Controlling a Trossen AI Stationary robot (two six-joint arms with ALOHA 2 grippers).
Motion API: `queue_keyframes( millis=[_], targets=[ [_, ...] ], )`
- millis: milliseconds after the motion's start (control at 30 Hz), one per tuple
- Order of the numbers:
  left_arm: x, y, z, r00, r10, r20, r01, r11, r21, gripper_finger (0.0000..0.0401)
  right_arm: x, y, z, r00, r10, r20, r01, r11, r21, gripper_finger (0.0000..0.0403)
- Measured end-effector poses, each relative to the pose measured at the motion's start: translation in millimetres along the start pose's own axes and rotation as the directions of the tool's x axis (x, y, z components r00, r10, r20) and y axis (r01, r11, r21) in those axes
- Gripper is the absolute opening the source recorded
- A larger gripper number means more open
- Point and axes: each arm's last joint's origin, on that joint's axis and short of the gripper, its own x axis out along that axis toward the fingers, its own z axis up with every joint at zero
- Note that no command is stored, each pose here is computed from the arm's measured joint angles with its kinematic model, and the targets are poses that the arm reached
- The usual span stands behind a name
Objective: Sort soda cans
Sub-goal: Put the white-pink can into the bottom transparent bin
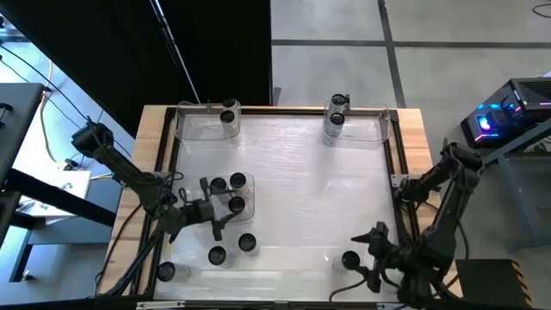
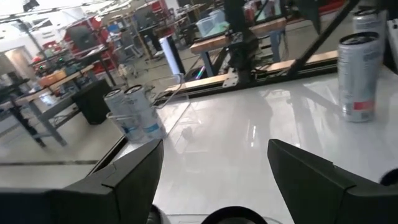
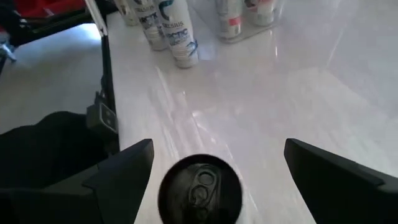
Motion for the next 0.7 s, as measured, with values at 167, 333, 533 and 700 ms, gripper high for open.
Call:
queue_keyframes(
  millis=[167, 333, 533, 700],
  targets=[
    [0, 1, 1, 0.999, 0.035, 0.001, -0.034, 0.999, -0.025, 0.0282, 9, 4, -15, 0.999, 0.005, 0.033, -0.005, 1.000, -0.003, 0.0357],
    [0, 1, 2, 0.999, 0.037, 0.005, -0.037, 0.999, -0.033, 0.0282, 14, 7, -19, 1.000, 0.017, 0.014, -0.017, 1.000, 0.007, 0.0357],
    [0, 1, 2, 0.999, 0.037, 0.005, -0.037, 0.999, -0.033, 0.0282, 20, 9, -24, 1.000, 0.004, -0.007, -0.004, 1.000, -0.012, 0.0357],
    [0, 1, 2, 0.999, 0.036, 0.005, -0.036, 0.999, -0.033, 0.0282, 25, 11, -32, 0.998, -0.005, -0.064, 0.002, 0.999, -0.043, 0.0357]
  ],
)
